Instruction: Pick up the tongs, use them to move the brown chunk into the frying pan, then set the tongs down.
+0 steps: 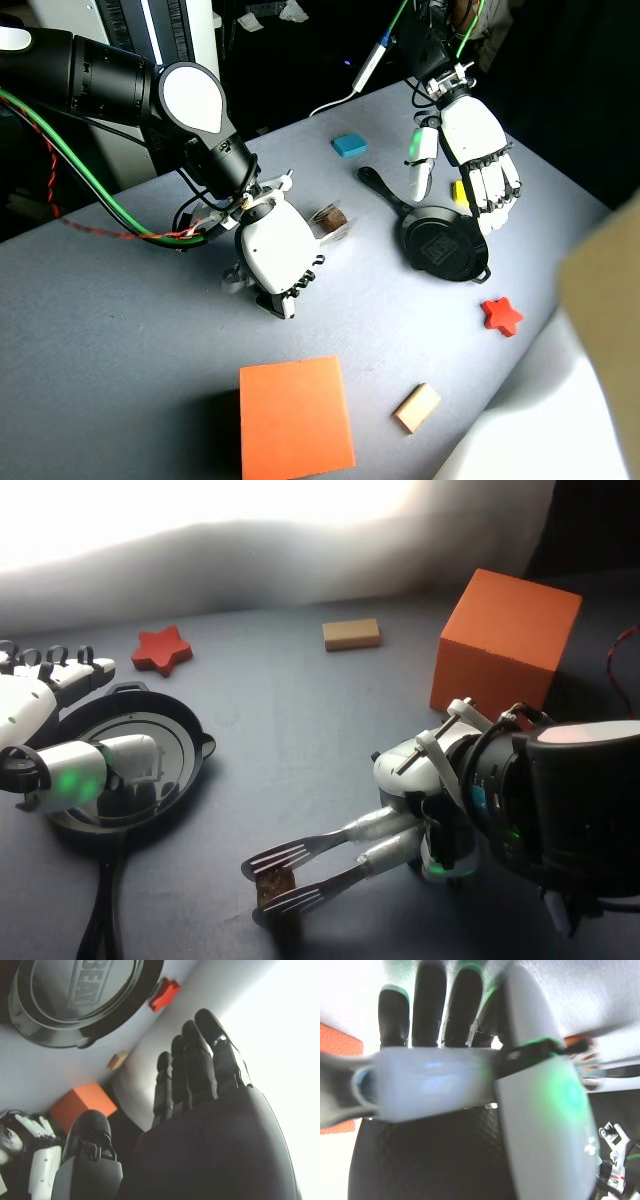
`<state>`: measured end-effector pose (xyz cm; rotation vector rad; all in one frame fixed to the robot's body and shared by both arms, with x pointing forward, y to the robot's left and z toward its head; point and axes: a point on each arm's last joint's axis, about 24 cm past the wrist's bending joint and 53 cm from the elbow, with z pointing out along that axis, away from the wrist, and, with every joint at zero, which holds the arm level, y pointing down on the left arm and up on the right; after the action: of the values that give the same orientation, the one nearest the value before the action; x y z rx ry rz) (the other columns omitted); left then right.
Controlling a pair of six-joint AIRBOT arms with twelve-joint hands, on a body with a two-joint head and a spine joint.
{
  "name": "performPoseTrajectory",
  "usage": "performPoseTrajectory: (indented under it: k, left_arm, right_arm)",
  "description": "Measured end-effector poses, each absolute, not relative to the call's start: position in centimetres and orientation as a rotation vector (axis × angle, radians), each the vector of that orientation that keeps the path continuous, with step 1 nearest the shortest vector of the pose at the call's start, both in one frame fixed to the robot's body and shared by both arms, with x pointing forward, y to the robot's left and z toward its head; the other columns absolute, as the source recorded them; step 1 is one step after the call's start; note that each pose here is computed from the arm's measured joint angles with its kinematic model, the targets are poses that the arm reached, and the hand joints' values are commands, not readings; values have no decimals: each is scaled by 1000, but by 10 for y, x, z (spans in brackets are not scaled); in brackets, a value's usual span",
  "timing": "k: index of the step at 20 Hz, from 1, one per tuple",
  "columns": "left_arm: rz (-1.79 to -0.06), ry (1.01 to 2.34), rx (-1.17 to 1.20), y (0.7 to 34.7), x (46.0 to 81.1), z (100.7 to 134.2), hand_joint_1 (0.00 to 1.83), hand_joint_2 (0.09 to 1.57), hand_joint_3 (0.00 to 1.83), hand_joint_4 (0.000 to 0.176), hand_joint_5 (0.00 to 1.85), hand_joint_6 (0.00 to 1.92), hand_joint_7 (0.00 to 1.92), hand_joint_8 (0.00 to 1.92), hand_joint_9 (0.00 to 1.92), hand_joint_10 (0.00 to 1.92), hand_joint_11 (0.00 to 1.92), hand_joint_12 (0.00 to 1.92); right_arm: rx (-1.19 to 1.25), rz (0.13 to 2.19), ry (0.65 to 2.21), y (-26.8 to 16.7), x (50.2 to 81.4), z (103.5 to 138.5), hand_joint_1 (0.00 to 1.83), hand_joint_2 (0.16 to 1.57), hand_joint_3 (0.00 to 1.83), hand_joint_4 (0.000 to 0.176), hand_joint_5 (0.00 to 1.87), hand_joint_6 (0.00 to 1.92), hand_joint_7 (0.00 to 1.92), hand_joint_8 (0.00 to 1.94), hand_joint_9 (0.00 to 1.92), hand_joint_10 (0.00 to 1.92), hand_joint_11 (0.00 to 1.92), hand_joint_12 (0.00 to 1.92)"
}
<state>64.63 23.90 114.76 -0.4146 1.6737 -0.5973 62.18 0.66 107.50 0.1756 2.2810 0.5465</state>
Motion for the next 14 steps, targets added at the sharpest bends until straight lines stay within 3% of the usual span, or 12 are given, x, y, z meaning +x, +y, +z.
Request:
performPoseTrajectory:
  k: [6, 7, 8, 10, 12, 13, 14]
  left_arm:
    - [-598, 1674, -415, 239, 646, 1148, 0, 1242, 0, 27, 180, 6, 222, 4, 269, 6, 0, 870]
    - [-598, 1674, -415, 239, 646, 1148, 0, 1242, 0, 32, 169, 1, 207, 0, 258, 1, 0, 870]
    - [-598, 1674, -415, 239, 646, 1148, 0, 1241, 0, 33, 167, 0, 207, 1, 259, 2, 0, 871]
    - [-598, 1674, -416, 239, 646, 1148, 0, 1235, 0, 31, 181, 5, 223, 5, 270, 5, 0, 899]
    - [-599, 1673, -415, 239, 646, 1148, 0, 1247, 1, 30, 172, 0, 217, 1, 261, 1, 0, 880]
    - [-600, 1673, -417, 239, 646, 1148, 0, 1256, 4, 28, 178, 2, 221, 1, 264, 2, 0, 846]
    - [-599, 1673, -418, 239, 646, 1148, 0, 1248, 0, 32, 181, 3, 222, 1, 264, 1, 0, 839]
  right_arm:
    - [183, 555, 2286, 8, 623, 1082, 1368, 1120, 3, 0, 929, 1123, 1026, 810, 856, 1299, 546, 1698]
    - [181, 555, 2283, 8, 624, 1083, 1253, 1116, 1, 0, 954, 1123, 1034, 849, 924, 1038, 573, 1680]
    - [180, 554, 2283, 8, 624, 1083, 1230, 1114, 0, 0, 963, 1115, 1036, 857, 971, 913, 572, 1670]
    - [182, 553, 2286, 7, 624, 1084, 1232, 1099, 0, 0, 1006, 1062, 1056, 811, 1022, 812, 591, 1647]
    - [173, 553, 2278, 7, 626, 1088, 1223, 1117, 5, 0, 969, 1123, 1010, 880, 984, 803, 551, 1659]
    - [174, 553, 2277, 6, 626, 1089, 1343, 1107, 0, 0, 968, 1076, 1058, 754, 906, 1161, 580, 1638]
    - [170, 551, 2275, 6, 627, 1091, 1250, 1108, 3, 0, 968, 1095, 1051, 821, 939, 981, 574, 1639]
